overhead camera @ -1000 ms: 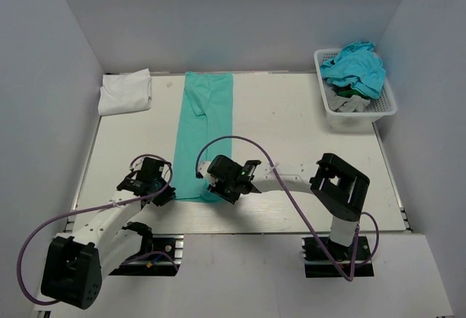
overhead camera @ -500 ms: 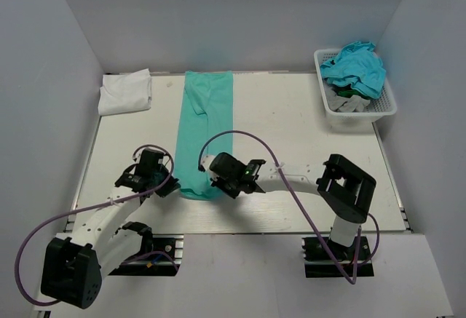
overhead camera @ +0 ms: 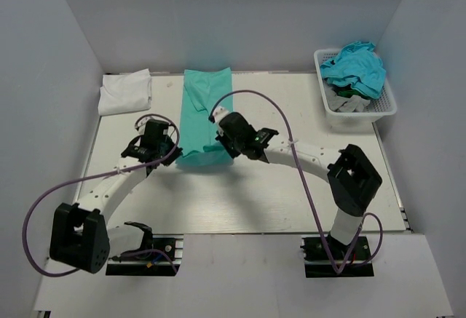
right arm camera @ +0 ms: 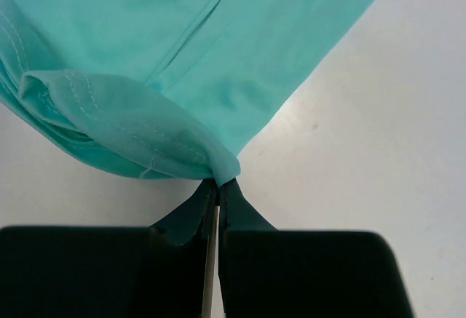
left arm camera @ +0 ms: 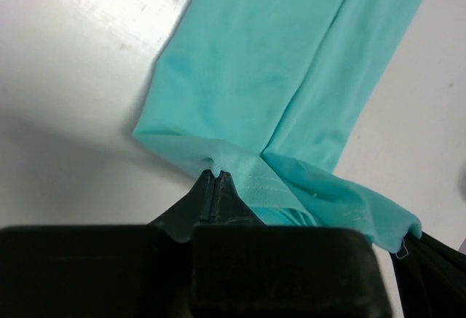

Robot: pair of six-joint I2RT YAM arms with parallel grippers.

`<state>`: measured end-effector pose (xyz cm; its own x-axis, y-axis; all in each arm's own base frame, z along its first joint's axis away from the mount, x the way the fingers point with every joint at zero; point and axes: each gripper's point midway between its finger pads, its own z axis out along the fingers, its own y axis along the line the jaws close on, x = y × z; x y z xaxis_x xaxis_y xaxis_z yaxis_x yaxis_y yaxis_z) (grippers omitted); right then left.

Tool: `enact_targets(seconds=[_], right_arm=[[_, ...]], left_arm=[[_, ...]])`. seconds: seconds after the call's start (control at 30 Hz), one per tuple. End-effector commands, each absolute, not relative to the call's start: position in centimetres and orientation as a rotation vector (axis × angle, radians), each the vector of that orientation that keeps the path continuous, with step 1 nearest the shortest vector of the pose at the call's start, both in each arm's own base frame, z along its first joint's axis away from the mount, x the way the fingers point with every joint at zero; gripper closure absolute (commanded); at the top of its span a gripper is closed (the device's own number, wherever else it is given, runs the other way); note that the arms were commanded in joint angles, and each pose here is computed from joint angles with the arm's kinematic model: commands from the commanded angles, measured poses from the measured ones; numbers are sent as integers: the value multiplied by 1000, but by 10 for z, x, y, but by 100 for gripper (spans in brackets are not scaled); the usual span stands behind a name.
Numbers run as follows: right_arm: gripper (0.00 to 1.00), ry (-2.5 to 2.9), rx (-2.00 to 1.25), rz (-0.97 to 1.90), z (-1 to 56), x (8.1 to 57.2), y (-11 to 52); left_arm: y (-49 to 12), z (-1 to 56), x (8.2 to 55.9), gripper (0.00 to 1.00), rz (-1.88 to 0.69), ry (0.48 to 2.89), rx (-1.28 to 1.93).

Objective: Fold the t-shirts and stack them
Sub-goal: Fold the folded rectangular tshirt in 1/3 of the way

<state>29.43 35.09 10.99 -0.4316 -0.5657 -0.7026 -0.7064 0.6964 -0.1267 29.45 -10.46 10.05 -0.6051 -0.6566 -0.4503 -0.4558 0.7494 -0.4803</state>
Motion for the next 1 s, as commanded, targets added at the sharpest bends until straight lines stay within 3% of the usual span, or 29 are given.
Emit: enact_targets(seconds=[0.0, 0.37, 0.97], right_arm=[[100, 2094, -879, 225, 137, 330, 354], [100, 2012, -861, 246, 165, 392, 365], [100, 2047, -795, 189, 133, 477, 359]], left_arm=[[-96, 140, 335, 100, -392, 2177, -805], [-85, 184, 405, 100, -328, 2021, -767], [-100, 160, 499, 100, -396, 2055, -691]])
